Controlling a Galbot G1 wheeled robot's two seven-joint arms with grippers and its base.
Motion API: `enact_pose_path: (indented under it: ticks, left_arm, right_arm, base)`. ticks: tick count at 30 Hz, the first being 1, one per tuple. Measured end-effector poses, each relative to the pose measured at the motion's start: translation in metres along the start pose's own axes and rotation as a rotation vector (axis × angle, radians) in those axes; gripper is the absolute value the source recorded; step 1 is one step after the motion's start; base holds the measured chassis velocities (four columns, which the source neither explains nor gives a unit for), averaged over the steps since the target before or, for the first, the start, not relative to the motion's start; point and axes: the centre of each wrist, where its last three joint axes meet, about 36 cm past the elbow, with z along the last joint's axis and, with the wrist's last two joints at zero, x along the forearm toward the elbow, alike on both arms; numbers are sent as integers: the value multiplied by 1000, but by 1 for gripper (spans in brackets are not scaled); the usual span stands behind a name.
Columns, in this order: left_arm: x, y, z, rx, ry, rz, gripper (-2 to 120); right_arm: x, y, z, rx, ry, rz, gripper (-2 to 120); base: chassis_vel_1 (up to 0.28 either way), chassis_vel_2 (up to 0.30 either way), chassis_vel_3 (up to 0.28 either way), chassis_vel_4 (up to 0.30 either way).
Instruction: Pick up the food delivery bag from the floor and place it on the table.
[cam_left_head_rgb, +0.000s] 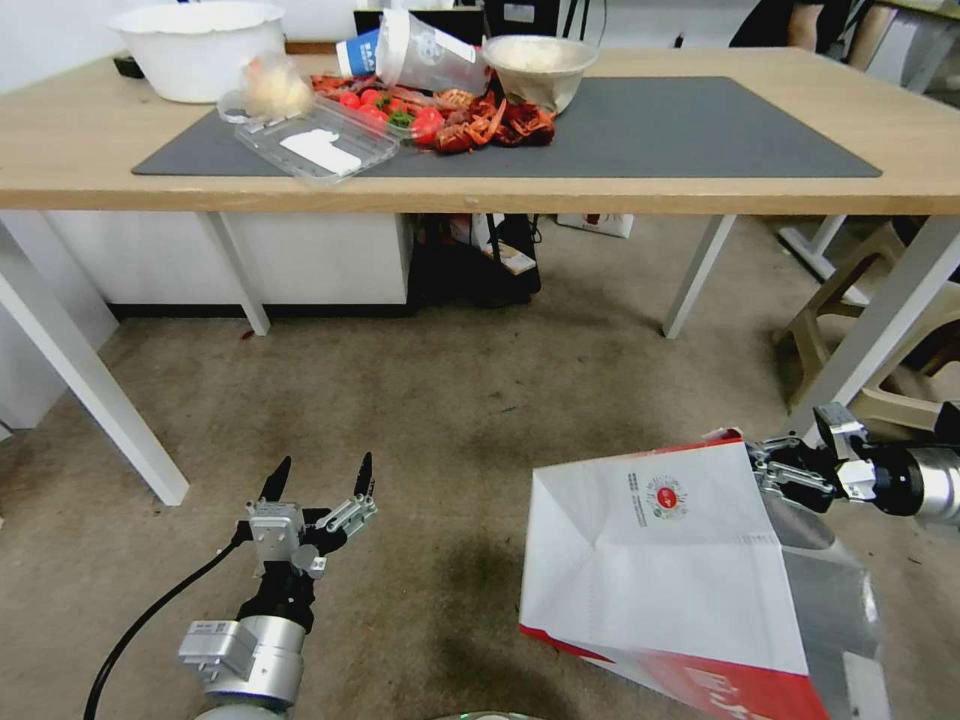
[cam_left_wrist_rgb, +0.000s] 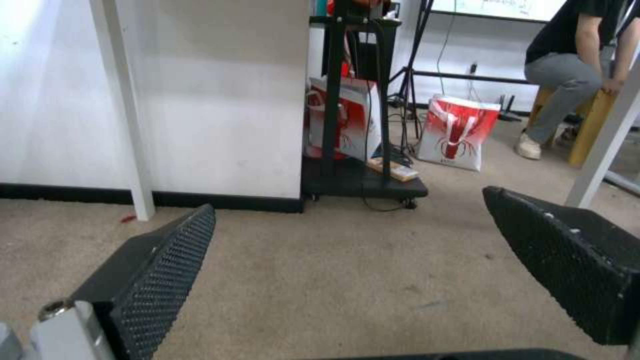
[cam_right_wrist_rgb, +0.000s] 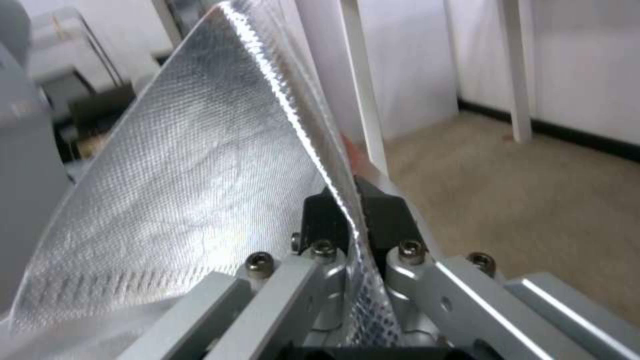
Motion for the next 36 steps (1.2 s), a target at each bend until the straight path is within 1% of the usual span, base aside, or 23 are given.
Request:
enact_pose_path:
  ticks: [2,3,6,11,18,25,29,36]
  left_arm:
    - [0,0,0,0,-2,-2,100]
    - [0,0,0,0,-2,-2,100]
    - [1,-2,-3,9,-4,-17,100]
    - [1,-2,-5,12,-5,-23,100]
    - [2,-3,-7,20,-13,-29,100]
    - [1,-6,-8,29,-21,-29,100]
    - [1,-7,-12,33,-31,-30,100]
    - [3,-8,-14,34,-36,-39,100]
  right_arm:
    - [-6,3,5,-30,-53,-13,0]
    - [-6,3,5,-30,-53,-13,0]
    - [-14,9,13,-64,-107,-38,0]
    - [-25,15,15,-76,-147,-52,0]
    - [-30,18,19,-80,-162,-63,0]
    - [-48,27,21,-69,-182,-94,0]
    - [-54,31,17,-59,-179,-104,0]
    - [-57,33,13,-50,-173,-111,0]
  base:
    - [0,0,0,0]
    - [0,0,0,0]
    - [0,0,0,0]
    - [0,0,0,0]
    - [0,0,0,0]
    - [0,0,0,0]
    - [0,0,0,0]
    - [0,0,0,0]
